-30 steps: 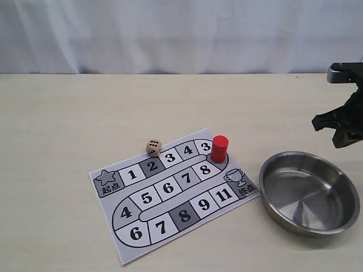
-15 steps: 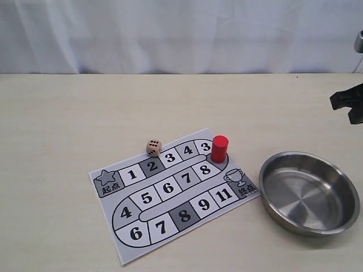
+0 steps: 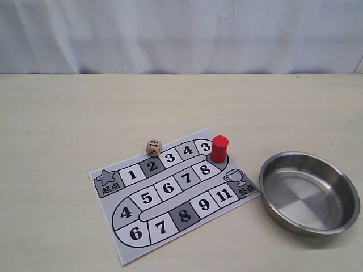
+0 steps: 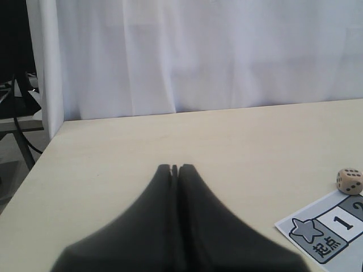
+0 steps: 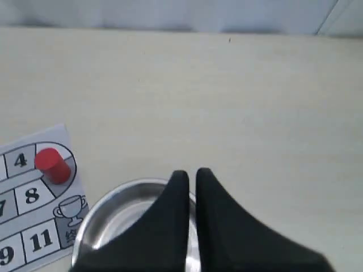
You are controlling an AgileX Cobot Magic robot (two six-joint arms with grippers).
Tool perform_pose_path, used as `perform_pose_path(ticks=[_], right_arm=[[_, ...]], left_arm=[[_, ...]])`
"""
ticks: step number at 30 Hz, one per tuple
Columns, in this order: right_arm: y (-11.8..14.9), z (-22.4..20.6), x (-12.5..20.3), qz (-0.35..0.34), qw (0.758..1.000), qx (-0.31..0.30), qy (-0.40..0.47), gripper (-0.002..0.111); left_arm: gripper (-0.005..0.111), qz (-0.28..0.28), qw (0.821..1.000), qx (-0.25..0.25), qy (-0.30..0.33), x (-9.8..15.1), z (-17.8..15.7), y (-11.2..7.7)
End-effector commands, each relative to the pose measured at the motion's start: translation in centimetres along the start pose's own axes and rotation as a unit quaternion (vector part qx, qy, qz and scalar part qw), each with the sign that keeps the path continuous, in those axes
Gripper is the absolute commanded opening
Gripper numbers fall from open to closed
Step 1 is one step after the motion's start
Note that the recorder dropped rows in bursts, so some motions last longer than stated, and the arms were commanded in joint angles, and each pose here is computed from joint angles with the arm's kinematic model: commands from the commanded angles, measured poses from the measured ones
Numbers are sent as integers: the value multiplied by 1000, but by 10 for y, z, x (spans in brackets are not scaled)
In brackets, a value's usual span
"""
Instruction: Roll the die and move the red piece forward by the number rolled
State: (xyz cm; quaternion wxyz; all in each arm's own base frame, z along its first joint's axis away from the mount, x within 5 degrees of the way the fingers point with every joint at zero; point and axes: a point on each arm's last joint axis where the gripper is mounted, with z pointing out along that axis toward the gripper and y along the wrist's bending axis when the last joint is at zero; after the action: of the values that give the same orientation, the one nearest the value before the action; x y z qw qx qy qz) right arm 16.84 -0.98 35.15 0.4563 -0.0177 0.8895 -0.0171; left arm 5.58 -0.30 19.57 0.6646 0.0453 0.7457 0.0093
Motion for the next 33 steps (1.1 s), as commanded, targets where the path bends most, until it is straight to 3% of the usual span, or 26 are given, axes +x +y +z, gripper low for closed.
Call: perform_pose_path(ticks=[1,10,17,27,33], right_arm=[[6,-51,15,8,997,-1,-83,4],[18,-143,67,-7,977,6,-213,4],[26,-187,113,-19,955,12,-294,4],[26,-184,115,-19,960,7,-280,4],[20,-185,113,-32,953,-28,-300,4]], left_arm=[[0,-4,1000,1,-4,0,0,0],[0,-4,1000,1,-4,0,0,0],[0,-4,1000,1,-4,0,0,0],[0,-3,1000,1,-4,0,0,0],[0,-3,1000,1,-4,0,0,0]])
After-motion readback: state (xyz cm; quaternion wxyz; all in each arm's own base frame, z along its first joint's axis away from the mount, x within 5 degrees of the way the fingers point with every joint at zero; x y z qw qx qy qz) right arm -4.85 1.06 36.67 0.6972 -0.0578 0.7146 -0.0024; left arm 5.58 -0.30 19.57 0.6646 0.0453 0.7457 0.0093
